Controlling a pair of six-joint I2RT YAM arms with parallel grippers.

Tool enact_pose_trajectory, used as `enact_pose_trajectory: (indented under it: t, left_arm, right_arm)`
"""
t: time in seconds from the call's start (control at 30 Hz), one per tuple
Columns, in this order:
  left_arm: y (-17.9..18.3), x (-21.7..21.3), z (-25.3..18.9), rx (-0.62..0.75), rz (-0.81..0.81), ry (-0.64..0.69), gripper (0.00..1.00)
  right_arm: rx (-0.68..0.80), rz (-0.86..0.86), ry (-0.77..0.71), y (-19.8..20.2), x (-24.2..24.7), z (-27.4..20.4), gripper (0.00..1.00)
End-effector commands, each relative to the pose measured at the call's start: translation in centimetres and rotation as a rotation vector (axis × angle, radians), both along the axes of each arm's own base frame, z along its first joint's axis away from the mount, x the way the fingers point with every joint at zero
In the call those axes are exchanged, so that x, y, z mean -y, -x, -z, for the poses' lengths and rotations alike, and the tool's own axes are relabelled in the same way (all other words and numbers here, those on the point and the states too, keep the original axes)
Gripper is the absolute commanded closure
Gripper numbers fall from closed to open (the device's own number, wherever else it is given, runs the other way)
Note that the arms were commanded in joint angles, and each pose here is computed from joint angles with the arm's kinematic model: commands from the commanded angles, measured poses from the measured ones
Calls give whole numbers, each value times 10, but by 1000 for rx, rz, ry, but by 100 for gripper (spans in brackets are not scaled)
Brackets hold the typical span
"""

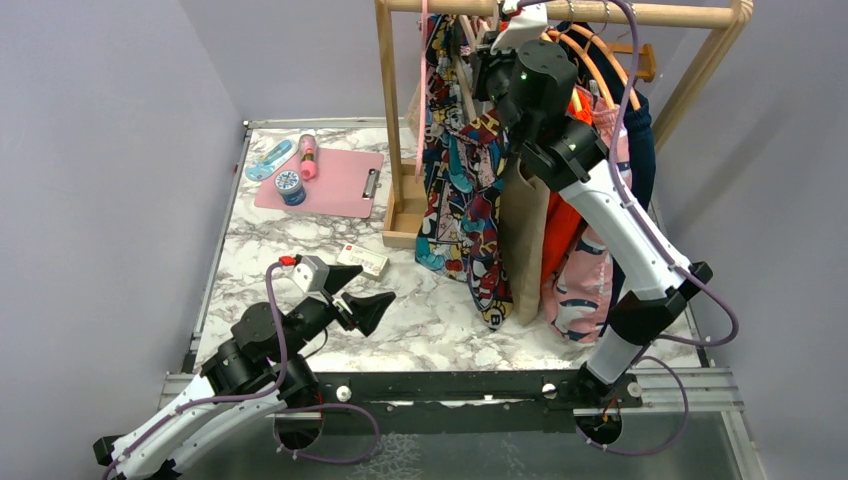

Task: Place the shorts on the hanger
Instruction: Place the hanger at the clothesline.

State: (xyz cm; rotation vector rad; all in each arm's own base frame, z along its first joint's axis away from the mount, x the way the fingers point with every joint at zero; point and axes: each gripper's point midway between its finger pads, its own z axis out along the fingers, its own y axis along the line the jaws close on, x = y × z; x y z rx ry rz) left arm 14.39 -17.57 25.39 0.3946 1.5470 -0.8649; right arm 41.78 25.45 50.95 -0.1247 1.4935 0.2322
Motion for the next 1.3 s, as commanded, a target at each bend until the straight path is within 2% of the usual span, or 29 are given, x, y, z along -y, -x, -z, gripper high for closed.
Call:
enact_pose_trajectory:
  t: [0.0, 0.43, 1.0, 1.07, 1.2, 1.27]
  left_arm:
    - [-3, -3, -1, 1, -24, 13, 1]
    - [-3, -3, -1, 7, -25, 8, 1]
    - [-2, -2, -1, 7, -16, 3, 1]
    - [-2, -2, -1, 8, -15, 4, 1]
    - [-2, -2, -2, 9, -12, 8, 1]
    - [-1, -2, -2, 11, -13, 10, 1]
  right_arm:
    - [98, -28, -114, 0, -3, -42, 99]
    - [19, -22, -92, -24, -12, -12, 99]
    - [-132, -101, -42, -15, -26, 30, 97]
    - [-139, -104, -40, -15, -26, 31, 92]
    - [-144, -142, -54, -6, -28, 25, 63]
    - [-138, -178, -76, 5, -28, 14, 52]
